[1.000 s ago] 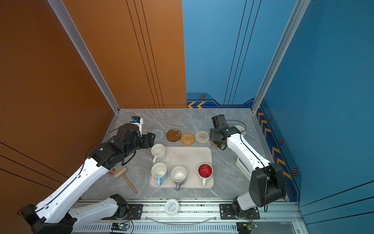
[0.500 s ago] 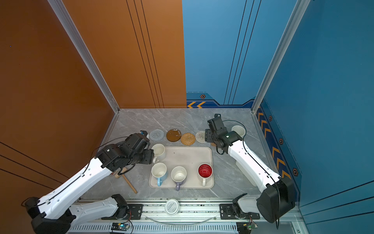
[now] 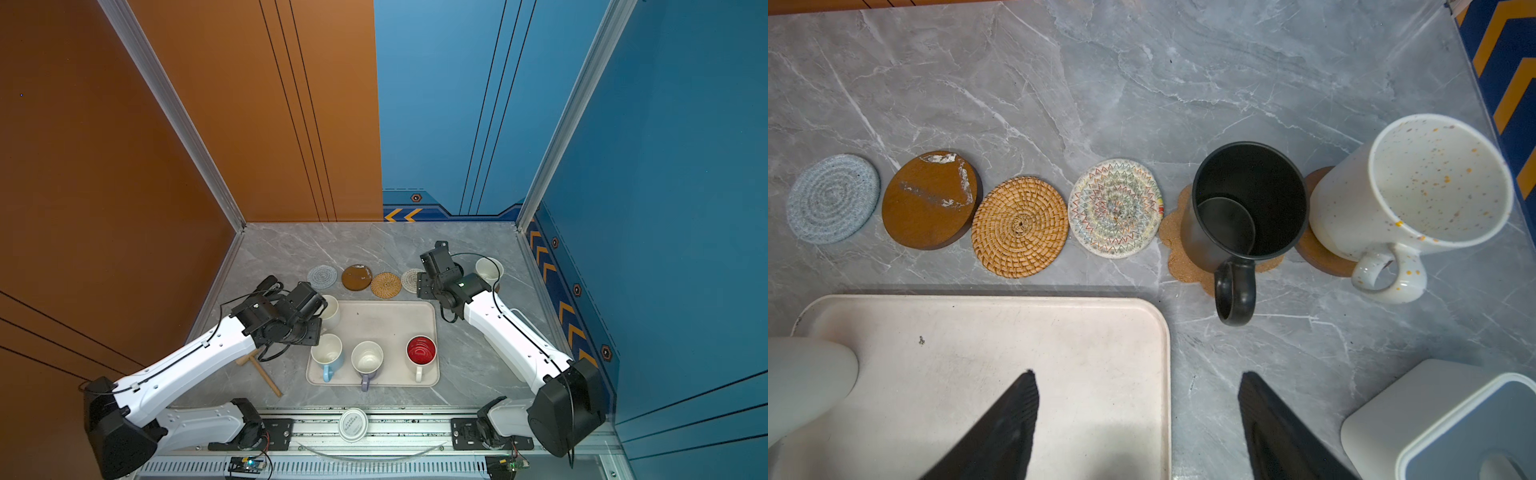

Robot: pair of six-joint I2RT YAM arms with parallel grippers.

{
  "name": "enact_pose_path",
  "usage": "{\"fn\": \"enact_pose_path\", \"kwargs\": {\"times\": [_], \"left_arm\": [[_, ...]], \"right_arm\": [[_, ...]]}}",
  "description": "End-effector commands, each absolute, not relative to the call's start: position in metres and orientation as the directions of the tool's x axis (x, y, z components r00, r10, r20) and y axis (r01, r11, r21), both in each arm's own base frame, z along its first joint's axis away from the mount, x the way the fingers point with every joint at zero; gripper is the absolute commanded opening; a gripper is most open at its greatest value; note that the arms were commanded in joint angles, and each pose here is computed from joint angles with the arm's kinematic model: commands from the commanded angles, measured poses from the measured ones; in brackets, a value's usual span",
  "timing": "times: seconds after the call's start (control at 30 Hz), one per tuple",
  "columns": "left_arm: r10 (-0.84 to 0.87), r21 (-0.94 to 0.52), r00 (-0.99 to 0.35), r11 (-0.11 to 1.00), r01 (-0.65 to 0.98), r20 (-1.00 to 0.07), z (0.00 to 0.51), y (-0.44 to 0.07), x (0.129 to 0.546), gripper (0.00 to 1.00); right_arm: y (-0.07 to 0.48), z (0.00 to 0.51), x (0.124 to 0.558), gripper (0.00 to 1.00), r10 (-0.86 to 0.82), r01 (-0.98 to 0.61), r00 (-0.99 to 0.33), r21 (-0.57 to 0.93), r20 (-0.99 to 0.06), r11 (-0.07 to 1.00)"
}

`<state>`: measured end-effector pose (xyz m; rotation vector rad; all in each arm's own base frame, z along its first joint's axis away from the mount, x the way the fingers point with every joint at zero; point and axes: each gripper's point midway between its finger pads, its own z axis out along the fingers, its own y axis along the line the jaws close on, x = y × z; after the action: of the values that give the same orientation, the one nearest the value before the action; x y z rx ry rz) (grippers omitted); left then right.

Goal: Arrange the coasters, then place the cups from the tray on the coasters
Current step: 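Open the right gripper and raise it while the left gripper moves over the white mug, then lower the left gripper into the white mug on the tray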

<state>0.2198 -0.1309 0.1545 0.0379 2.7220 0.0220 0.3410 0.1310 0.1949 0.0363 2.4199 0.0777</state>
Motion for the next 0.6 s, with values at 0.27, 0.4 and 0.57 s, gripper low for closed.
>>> {"fn": "enact_pose_path", "kwargs": {"times": [0.27, 0.4, 0.57], "left_arm": [[-0.088, -0.047, -0.902, 0.996, -0.076, -0.423, 0.131, -0.127, 0.240, 0.61], [-0.111, -0.089, -0.898, 0.993, -0.080, -0.426, 0.129, -0.132, 0.247, 0.60], [-0.108, -0.090, -0.910, 0.993, -0.078, -0.400, 0.121, -0.134, 0.248, 0.59]], "right_arm": [[0.132, 0.184, 0.337, 0.75, 0.066, 0.026, -0.769, 0.072, -0.636, 0.997], [0.133, 0.181, 0.336, 0.75, 0.067, 0.028, -0.774, 0.073, -0.630, 0.997], [0.134, 0.181, 0.337, 0.75, 0.068, 0.029, -0.774, 0.072, -0.630, 0.997]]}}
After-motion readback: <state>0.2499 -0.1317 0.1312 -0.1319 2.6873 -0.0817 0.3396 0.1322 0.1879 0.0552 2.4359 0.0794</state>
